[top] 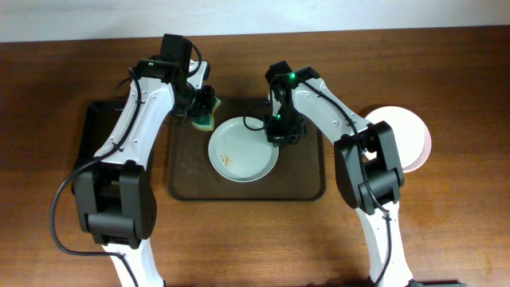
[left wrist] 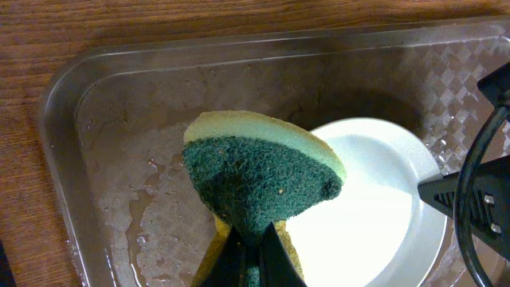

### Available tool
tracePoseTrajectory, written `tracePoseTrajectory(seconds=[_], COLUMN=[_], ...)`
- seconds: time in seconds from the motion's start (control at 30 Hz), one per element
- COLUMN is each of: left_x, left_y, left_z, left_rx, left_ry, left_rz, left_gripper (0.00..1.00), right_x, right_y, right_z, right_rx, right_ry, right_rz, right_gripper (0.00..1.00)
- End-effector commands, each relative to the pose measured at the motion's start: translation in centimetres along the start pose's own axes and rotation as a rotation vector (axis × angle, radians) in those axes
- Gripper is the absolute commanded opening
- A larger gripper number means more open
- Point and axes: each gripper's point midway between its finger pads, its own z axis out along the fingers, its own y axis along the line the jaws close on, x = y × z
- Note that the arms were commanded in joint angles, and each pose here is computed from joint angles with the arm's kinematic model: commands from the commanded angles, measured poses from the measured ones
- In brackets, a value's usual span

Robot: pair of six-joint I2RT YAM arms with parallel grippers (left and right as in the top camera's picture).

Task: Clean dirty plates on tray and stack at the side
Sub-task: 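Scrub the held plate with the sponge in the left gripper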

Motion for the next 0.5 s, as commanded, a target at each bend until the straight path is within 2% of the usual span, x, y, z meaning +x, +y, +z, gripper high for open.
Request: tracePoseTrajectory(seconds=[0.0,0.1,0.47], left_x=[0.1,0.3,3.7], left_y=[0.3,0.0,-2.4], left_z=[0.1,0.4,7.2], left_rx=[-0.001,0.0,0.049], left_ry=[0.003,0.006,0.002], left_rz=[-0.015,-0.009,0.069], left_gripper=[0.01,0.01,0.01], right_x=[0.4,0.5,0.2], right_y=[-1.3,-1.4,-0.4], right_z=[1.1,1.2,1.5], right_rx=[0.058,0.097,0.099], right_ry=[0.019,0.001,-0.019], right_rz=[0.343,0.424,0.37], right_gripper=[0.04,0.04,0.04])
